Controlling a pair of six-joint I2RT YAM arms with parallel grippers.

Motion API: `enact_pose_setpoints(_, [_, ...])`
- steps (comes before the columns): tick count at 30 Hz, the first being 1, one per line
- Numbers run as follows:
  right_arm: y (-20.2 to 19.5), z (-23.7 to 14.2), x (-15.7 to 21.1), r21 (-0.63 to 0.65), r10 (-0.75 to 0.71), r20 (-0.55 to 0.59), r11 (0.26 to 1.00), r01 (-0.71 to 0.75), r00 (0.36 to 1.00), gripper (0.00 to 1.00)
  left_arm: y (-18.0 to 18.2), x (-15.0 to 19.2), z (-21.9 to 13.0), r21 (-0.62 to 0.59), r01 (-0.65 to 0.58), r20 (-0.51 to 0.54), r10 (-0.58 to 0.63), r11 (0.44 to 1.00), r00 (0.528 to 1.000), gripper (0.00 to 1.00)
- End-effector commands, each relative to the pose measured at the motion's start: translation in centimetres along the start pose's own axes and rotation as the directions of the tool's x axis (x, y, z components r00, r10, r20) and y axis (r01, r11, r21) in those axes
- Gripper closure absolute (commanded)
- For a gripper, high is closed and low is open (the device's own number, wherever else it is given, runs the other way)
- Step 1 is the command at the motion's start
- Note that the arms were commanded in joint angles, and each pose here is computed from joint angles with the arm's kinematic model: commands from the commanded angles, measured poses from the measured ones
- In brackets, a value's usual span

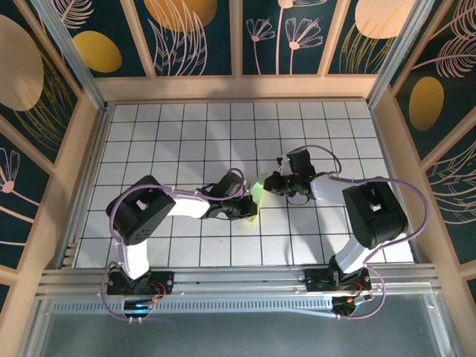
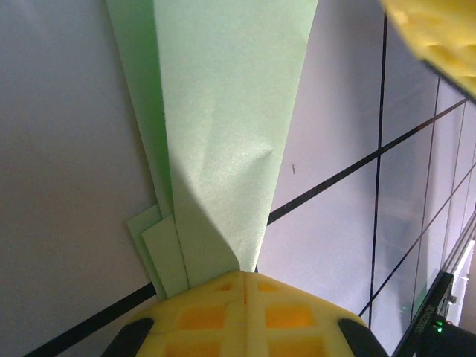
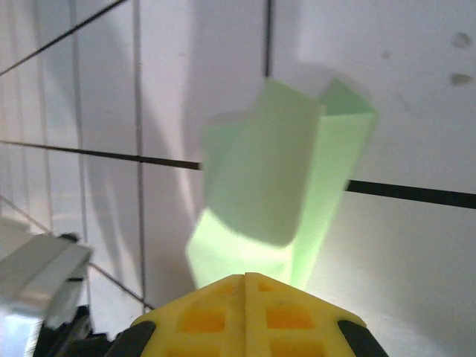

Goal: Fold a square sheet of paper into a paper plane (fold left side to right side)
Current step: Fold the wing for the fifth time at the center of the table.

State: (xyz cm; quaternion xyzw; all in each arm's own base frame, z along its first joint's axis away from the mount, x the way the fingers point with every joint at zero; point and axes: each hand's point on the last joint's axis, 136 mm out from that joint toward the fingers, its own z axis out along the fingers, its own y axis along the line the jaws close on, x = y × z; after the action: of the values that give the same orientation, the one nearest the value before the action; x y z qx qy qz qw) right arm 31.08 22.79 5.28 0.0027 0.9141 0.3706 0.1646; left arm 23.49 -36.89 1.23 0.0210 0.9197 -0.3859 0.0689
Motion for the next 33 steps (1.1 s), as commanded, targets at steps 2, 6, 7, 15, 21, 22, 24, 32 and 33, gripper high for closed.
enact_pose_setpoints(2, [1.7, -0.2, 1.3, -0.093, -0.042, -0.023, 0.995, 0.039, 0.999, 1.00, 5.8, 2.0, 0.6, -0.221, 0.019, -0.041, -0.028, 0.975, 0.999, 1.00])
enact_pose_setpoints(6, [2.2, 0.8, 2.0, -0.103, -0.059, -0.039, 0.993, 0.055, 0.998, 1.00, 6.2, 2.1, 0.4, -0.242, 0.013, -0.039, -0.023, 0.970, 0.999, 1.00])
enact_pose_setpoints(7, [2.0, 0.9, 2.0, -0.100, -0.054, -0.038, 0.994, 0.050, 0.998, 1.00, 6.2, 2.1, 0.5, -0.242, 0.012, -0.041, -0.022, 0.970, 0.999, 1.00])
enact_pose_setpoints(15, [-0.3, 2.8, 1.5, -0.015, -0.064, -0.048, 0.998, 0.063, 0.997, 1.00, 6.4, 2.3, 0.4, -0.249, 0.014, -0.040, -0.024, 0.968, 0.999, 1.00])
enact_pose_setpoints(21, [-2.5, 3.4, 0.5, 0.026, -0.046, -0.035, 0.999, 0.047, 0.998, 1.00, 6.6, 2.4, 0.3, -0.255, 0.016, -0.044, -0.028, 0.967, 0.999, 1.00])
enact_pose_setpoints(22, [-2.9, 3.3, 0.2, 0.033, -0.045, -0.030, 0.998, 0.046, 0.999, 1.00, 6.6, 2.4, 0.3, -0.258, 0.015, -0.044, -0.028, 0.966, 0.999, 1.00])
enact_pose_setpoints(24, [-3.6, 3.3, -0.2, 0.050, -0.045, -0.025, 0.998, 0.046, 0.999, 1.00, 6.7, 2.5, 0.2, -0.260, 0.016, -0.045, -0.028, 0.966, 0.999, 1.00])
enact_pose_setpoints(32, [-5.0, 3.2, -2.6, 0.077, -0.046, 0.007, 0.996, 0.046, 0.999, 1.00, 7.1, 2.7, 0.2, -0.268, 0.021, -0.047, -0.035, 0.963, 0.998, 1.00])
enact_pose_setpoints(33, [-5.2, 3.1, -3.0, 0.077, -0.044, 0.011, 0.996, 0.043, 0.999, 1.00, 7.1, 2.7, 0.2, -0.269, 0.021, -0.046, -0.035, 0.963, 0.998, 1.00])
